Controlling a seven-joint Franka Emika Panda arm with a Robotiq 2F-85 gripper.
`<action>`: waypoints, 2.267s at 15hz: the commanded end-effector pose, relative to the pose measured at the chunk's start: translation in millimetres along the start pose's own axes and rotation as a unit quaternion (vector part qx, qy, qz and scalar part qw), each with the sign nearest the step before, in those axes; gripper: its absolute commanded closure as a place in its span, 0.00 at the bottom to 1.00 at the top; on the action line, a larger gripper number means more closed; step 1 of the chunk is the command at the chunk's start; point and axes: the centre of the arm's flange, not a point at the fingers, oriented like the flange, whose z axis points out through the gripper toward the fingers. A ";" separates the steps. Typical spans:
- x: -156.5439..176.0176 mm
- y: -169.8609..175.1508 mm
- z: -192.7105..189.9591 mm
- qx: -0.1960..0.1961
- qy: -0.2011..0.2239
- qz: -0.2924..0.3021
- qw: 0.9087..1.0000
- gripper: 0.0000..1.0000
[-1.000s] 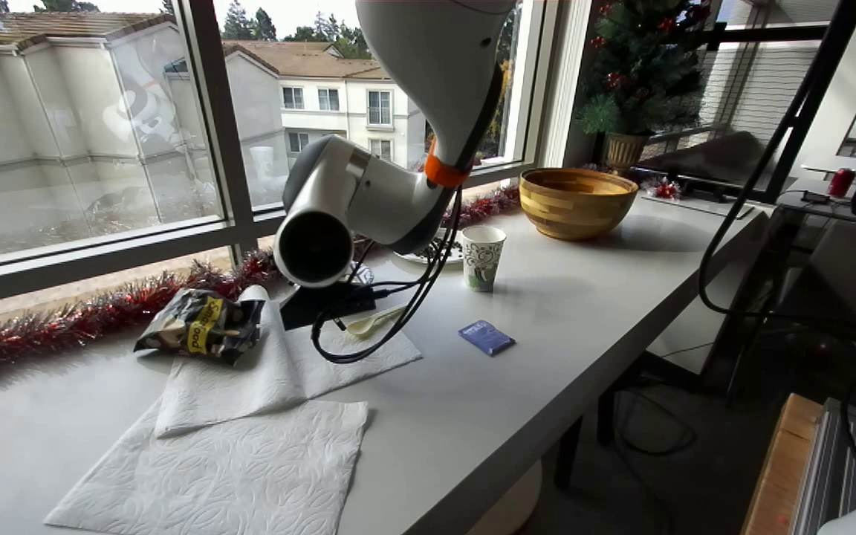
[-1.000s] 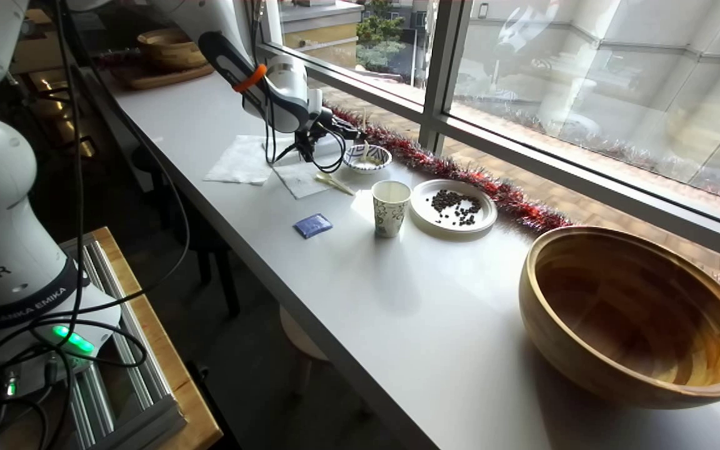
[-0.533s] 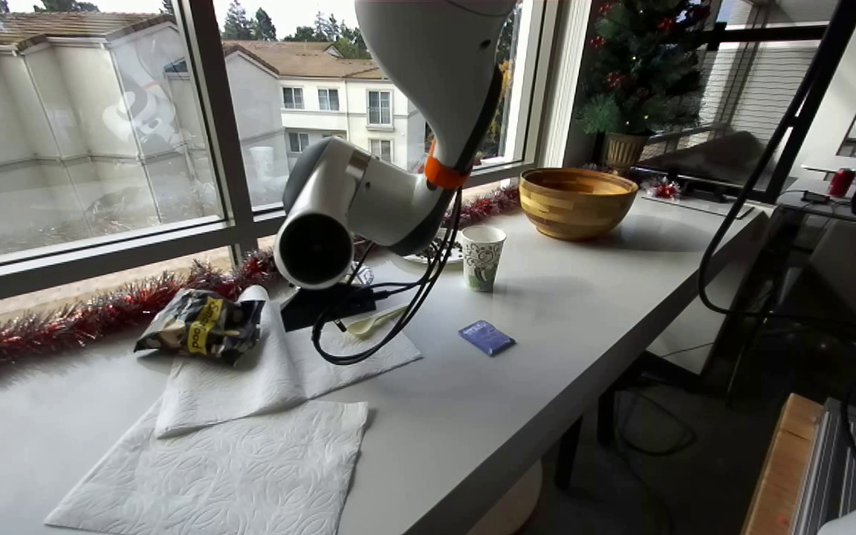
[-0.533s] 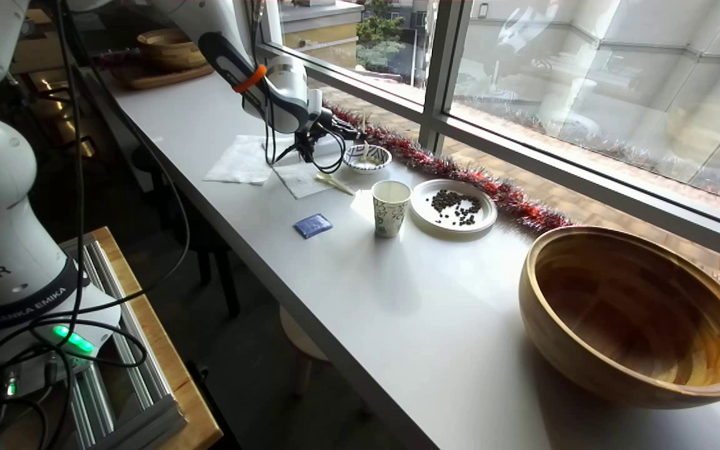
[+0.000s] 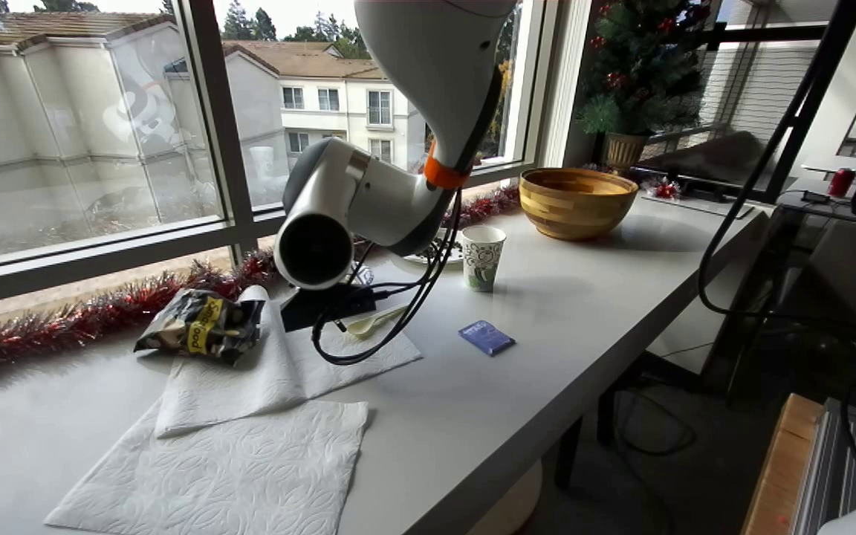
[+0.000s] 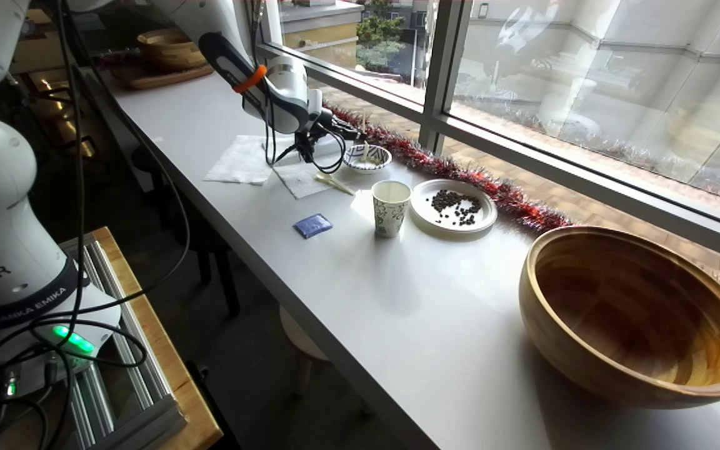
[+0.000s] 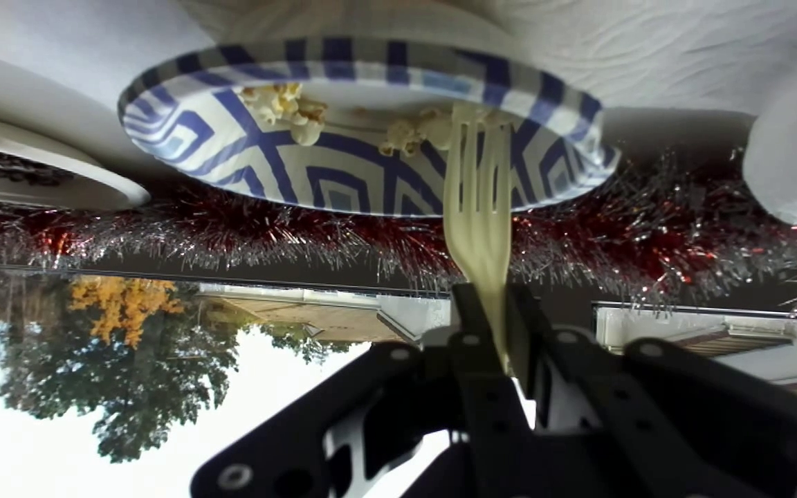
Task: Use the fork to remove the contents of the white plate with blue markings and put the fork back on the napkin
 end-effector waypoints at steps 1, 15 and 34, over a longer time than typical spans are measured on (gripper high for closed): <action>-22.6 0.0 3.3 0.014 -0.019 -0.009 1.000 0.97; 29.0 25.3 -8.2 0.005 -0.022 0.013 1.000 0.97; 131.7 86.2 -85.1 0.189 -0.259 -0.027 0.947 0.97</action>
